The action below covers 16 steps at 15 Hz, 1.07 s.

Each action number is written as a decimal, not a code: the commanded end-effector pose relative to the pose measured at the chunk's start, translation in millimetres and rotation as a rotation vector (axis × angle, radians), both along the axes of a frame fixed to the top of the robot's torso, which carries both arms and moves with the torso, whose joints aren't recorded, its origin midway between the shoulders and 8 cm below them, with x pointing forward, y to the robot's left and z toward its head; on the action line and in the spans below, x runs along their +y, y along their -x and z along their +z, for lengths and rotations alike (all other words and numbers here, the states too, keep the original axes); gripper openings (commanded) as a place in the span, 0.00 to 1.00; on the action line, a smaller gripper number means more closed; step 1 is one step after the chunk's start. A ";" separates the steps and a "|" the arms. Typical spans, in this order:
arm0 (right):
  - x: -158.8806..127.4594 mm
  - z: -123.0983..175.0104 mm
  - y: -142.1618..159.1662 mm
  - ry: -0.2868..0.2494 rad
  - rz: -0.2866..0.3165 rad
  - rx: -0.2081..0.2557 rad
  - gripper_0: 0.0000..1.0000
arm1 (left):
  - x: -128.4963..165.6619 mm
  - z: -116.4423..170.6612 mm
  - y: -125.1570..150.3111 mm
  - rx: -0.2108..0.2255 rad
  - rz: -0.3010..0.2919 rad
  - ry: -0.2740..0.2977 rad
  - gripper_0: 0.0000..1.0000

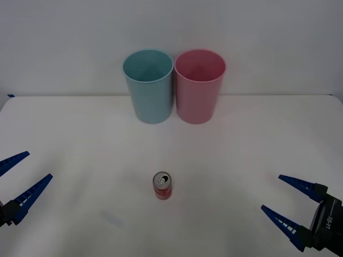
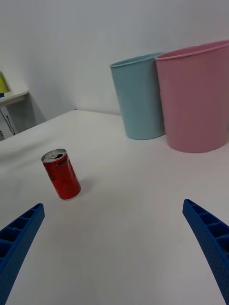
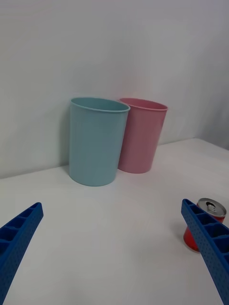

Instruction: Grasp the object on the table and drop it into the matching bin: aluminum can to the light blue bin, PET bottle to the pink bin.

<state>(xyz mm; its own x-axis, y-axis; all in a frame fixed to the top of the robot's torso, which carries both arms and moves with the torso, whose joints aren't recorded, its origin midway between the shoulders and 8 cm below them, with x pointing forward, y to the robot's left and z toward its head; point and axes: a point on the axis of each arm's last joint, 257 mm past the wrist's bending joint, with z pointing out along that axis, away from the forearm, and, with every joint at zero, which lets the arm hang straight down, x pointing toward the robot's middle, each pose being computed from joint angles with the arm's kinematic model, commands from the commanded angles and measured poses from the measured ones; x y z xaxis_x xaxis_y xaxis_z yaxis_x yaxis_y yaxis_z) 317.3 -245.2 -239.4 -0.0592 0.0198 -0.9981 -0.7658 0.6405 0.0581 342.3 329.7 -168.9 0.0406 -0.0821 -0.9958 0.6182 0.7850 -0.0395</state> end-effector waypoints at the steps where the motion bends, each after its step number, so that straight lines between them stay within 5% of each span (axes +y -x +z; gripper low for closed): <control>1: 11.4 -18.5 -5.7 0.036 0.025 -0.040 1.00 | 0.0 0.0 0.0 0.000 0.000 0.000 1.00; 6: 43.6 -44.0 -20.3 0.065 0.092 -0.078 1.00 | 0.0 0.0 0.0 0.000 0.000 0.000 1.00; 10: 76.8 -55.7 -27.8 0.026 0.148 -0.051 1.00 | 0.0 0.0 0.0 0.000 0.000 0.000 1.00; 16: 121.9 -65.4 -47.2 0.030 0.141 -0.061 1.00 | 0.0 0.0 0.0 0.000 0.000 0.000 1.00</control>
